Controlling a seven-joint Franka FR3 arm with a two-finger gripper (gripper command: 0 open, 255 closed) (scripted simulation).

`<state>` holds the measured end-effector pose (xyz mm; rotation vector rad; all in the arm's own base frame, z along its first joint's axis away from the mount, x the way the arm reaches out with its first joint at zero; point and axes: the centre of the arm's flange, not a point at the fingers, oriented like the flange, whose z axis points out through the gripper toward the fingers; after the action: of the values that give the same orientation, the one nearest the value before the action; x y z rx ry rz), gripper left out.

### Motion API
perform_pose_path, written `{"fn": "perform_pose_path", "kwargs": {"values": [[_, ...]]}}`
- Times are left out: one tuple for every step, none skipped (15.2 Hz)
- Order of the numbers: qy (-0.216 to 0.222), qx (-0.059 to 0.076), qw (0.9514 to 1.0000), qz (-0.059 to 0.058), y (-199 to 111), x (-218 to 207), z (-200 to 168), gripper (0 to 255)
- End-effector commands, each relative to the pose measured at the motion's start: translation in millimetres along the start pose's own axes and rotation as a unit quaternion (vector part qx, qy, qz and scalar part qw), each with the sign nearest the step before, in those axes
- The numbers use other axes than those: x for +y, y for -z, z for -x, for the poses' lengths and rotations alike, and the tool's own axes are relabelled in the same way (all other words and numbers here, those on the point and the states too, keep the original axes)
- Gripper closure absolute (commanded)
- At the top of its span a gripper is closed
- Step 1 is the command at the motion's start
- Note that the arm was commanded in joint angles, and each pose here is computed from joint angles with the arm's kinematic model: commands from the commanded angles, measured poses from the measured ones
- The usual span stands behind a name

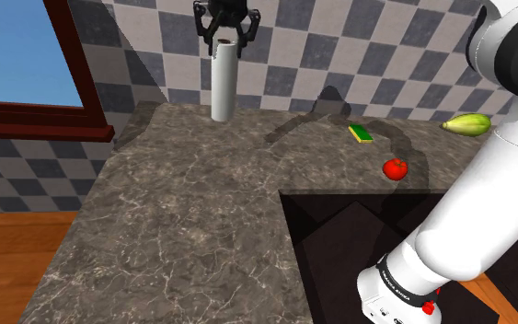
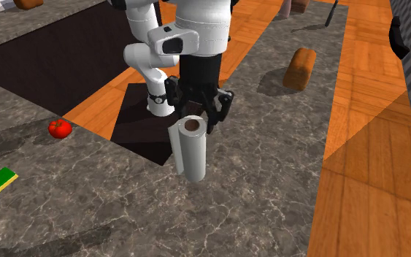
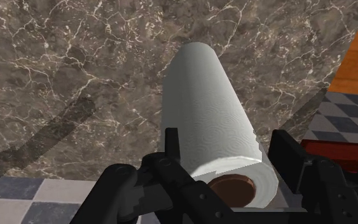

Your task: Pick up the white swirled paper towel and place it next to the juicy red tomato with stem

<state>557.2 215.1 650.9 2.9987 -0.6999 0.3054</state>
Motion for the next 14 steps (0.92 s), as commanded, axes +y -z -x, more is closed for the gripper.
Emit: {"fn": "perform_pose_path", "kwargs": {"values": [[0.0, 0.0, 1.0, 0.0, 10, 0, -2, 255], [0.0, 0.0, 1.0, 0.0, 15, 0, -3, 255], [0.0, 0.0, 1.0, 0.0, 21, 0, -4, 255], [0.0, 0.0, 1.0, 0.0, 26, 0, -5, 255], [0.0, 0.0, 1.0, 0.0, 31, 0, -6, 255], [0.0, 0.0, 1.0, 0.0, 36, 0, -7, 255], [0.0, 0.0, 1.0, 0.0, 41, 0, -8, 255], [0.0, 0.0, 1.0, 0.0, 45, 0, -9, 255], [0.0, 0.0, 1.0, 0.0, 45, 13, -8, 255], [0.0, 0.0, 1.0, 0.0, 46, 26, -7, 255], [0.0, 0.0, 1.0, 0.0, 46, 40, -6, 255], [0.0, 0.0, 1.0, 0.0, 46, 53, -4, 255], [0.0, 0.0, 1.0, 0.0, 46, 66, -3, 255], [0.0, 0.0, 1.0, 0.0, 47, 79, -2, 255]]}}
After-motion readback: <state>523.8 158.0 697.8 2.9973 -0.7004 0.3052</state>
